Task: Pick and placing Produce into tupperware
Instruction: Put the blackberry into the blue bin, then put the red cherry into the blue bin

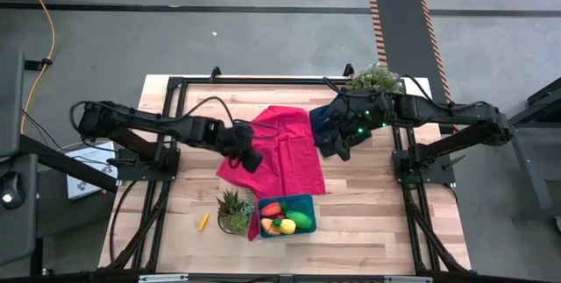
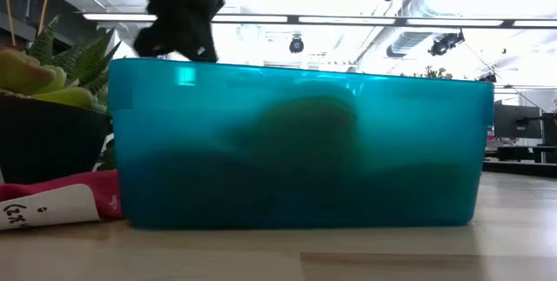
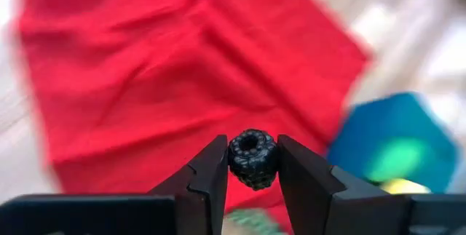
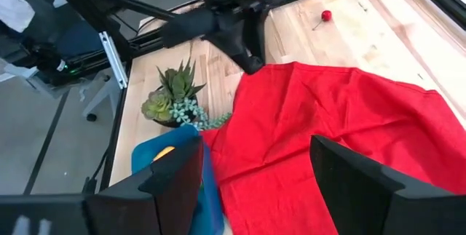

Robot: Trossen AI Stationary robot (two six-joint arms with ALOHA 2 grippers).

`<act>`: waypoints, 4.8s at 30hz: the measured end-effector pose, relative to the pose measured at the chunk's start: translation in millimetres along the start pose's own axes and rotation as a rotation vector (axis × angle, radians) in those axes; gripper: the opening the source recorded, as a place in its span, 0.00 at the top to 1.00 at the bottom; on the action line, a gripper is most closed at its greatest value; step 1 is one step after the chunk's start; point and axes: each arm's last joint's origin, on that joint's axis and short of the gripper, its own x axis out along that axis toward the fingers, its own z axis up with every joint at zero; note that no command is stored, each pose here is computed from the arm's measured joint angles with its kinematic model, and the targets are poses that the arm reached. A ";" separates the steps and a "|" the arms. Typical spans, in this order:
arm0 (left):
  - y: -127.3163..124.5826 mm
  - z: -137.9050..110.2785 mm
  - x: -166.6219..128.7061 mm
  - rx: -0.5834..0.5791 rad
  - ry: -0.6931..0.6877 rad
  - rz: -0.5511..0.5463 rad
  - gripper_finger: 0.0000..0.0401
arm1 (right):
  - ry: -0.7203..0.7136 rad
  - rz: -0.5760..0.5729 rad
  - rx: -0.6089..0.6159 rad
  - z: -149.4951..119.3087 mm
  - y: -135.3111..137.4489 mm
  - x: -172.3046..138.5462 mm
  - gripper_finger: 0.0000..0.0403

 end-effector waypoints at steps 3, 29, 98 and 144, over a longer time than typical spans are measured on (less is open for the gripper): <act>-10.0 8.5 -3.5 0.069 -0.027 -0.123 0.75 | -0.003 -0.007 0.018 0.6 -2.2 -0.3 0.40; -85.6 -9.0 -42.7 0.212 -0.230 -0.648 0.75 | 0.072 0.034 -0.034 -6.8 -3.0 -10.7 0.40; -175.8 -61.0 100.8 0.239 0.177 0.025 0.75 | 0.141 0.003 -0.113 -28.6 0.9 -65.2 0.40; -177.9 -64.4 109.9 0.214 0.187 0.012 0.59 | 0.145 0.007 -0.165 -28.9 0.8 -65.1 0.40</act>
